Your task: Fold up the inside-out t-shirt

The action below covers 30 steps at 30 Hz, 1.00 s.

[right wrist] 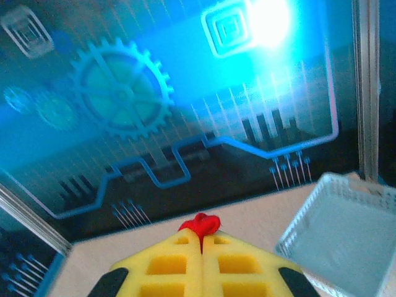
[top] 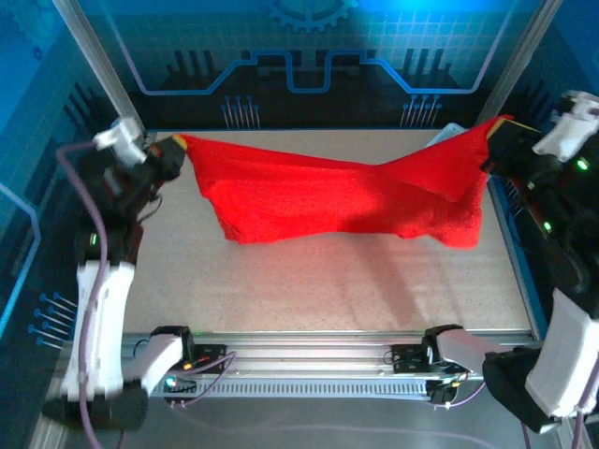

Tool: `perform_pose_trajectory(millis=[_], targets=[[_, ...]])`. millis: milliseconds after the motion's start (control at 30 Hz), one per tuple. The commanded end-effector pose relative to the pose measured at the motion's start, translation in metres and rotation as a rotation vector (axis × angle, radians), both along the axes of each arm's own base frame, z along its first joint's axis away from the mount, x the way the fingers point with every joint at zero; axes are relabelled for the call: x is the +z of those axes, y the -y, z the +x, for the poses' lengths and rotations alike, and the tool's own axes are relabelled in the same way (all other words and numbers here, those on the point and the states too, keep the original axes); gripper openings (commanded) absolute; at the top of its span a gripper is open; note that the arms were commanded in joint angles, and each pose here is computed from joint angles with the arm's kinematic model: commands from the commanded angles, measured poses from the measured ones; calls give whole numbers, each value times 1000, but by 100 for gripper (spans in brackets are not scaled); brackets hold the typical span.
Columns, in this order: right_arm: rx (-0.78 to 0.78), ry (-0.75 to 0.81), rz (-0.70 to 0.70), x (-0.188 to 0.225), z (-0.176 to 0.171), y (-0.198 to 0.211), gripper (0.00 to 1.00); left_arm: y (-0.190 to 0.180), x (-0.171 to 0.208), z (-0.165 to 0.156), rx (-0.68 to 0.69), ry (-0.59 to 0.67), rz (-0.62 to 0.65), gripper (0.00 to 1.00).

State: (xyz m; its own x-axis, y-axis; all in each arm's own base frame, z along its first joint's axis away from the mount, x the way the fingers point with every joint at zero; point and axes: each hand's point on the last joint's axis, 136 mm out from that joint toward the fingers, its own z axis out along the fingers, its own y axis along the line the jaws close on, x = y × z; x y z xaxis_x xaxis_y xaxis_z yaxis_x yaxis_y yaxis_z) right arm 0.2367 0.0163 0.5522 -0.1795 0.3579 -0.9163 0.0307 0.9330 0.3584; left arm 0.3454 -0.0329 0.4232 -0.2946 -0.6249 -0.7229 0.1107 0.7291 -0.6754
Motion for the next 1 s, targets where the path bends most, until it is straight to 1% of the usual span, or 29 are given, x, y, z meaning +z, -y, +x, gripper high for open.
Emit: perform_pose_trajectory(millis=[0,67,167,267,367,467,533,633,767,833,967], targets=[[-4,-186,-65,-52,52,-3,0,7,-81,31,-88,-357,-19,0],[-3,-237,-64,-71,65,-4,0,7,-98,39,-86,-419,-37,0],[-17,-309,-52,-107,80,-2,0,7,-123,43,-87,-468,-53,2],[-24,-390,-27,-149,89,1,0,6,-165,45,-71,-558,-78,2],[-16,-467,-3,-192,93,1,0,12,-208,47,-97,-642,-126,2],[-5,-526,4,-224,91,-1,0,21,-245,45,-134,-723,-162,3],[-9,-551,4,-241,89,0,0,25,-264,42,-144,-758,-160,9],[-15,-595,6,-263,89,4,0,25,-283,42,-144,-788,-152,14],[-20,-611,16,-272,91,7,0,18,-294,45,-110,-805,-117,30],[-16,-606,20,-271,92,7,0,16,-298,45,-96,-807,-106,40],[3,-601,31,-268,97,4,0,15,-303,35,-54,-832,-59,43]])
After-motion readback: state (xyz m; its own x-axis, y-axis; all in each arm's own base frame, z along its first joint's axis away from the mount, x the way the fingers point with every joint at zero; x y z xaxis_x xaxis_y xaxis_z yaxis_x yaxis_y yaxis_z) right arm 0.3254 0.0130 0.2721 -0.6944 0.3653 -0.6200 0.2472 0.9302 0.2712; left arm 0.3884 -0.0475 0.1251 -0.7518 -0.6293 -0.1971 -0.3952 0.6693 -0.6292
